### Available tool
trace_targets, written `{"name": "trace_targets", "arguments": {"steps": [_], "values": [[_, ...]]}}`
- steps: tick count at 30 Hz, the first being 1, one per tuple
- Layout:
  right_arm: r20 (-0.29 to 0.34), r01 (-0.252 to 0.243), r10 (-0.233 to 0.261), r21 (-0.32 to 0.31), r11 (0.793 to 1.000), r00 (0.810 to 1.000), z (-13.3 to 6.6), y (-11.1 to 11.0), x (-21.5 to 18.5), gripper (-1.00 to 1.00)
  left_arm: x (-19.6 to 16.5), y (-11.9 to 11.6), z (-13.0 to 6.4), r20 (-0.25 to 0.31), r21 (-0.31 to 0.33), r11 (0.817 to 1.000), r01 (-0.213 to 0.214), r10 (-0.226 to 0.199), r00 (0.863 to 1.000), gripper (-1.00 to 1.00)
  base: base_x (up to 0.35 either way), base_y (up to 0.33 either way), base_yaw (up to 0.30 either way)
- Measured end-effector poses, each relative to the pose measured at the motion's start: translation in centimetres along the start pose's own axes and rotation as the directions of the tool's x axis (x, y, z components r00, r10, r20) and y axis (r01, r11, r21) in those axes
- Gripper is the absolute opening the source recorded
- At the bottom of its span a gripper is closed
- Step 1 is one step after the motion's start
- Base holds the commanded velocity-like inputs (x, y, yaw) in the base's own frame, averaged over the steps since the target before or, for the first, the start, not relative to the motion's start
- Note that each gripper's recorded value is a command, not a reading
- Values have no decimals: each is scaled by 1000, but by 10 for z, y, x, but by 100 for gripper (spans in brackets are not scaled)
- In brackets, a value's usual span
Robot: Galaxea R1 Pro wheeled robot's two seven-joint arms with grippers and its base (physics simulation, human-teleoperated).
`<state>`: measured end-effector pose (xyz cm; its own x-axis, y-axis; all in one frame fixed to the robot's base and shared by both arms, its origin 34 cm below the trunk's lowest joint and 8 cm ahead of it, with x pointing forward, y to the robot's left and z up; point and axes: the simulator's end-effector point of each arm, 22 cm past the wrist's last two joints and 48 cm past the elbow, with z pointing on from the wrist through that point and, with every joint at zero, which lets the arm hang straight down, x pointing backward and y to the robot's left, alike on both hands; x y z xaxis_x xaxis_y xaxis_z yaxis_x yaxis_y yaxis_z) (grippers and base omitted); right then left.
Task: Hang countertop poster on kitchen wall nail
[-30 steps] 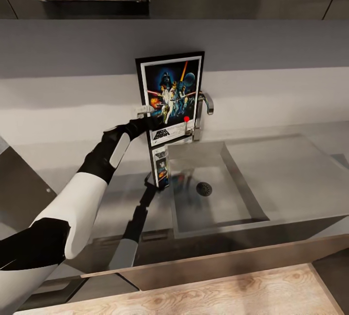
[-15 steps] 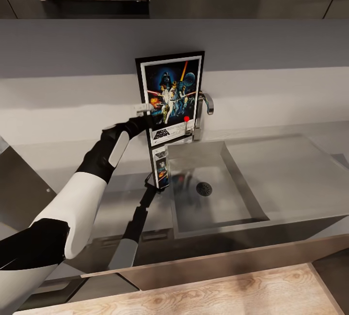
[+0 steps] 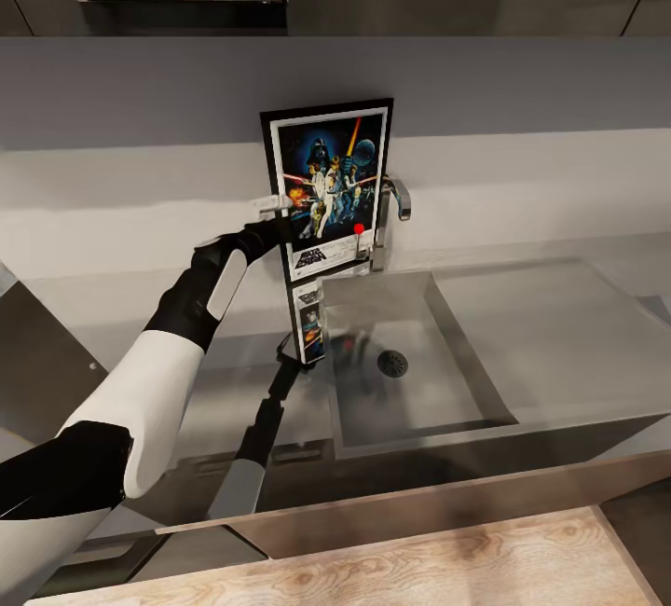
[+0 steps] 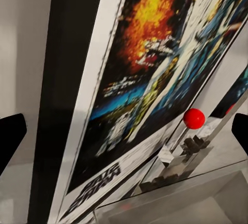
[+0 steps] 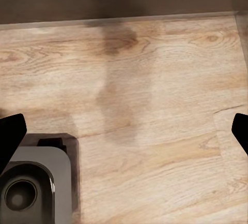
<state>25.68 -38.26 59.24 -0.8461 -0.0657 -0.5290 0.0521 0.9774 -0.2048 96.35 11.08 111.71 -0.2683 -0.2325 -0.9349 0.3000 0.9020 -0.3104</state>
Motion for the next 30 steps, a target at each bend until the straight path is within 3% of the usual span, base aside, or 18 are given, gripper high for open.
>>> {"name": "trace_targets", "arguments": {"steps": [30], "values": [[-10,2,-2,-1,1000,1000,-1,0,4,100,7,3,3,-8,-4,1000,0,-1,1000,100,0,0,0]]}}
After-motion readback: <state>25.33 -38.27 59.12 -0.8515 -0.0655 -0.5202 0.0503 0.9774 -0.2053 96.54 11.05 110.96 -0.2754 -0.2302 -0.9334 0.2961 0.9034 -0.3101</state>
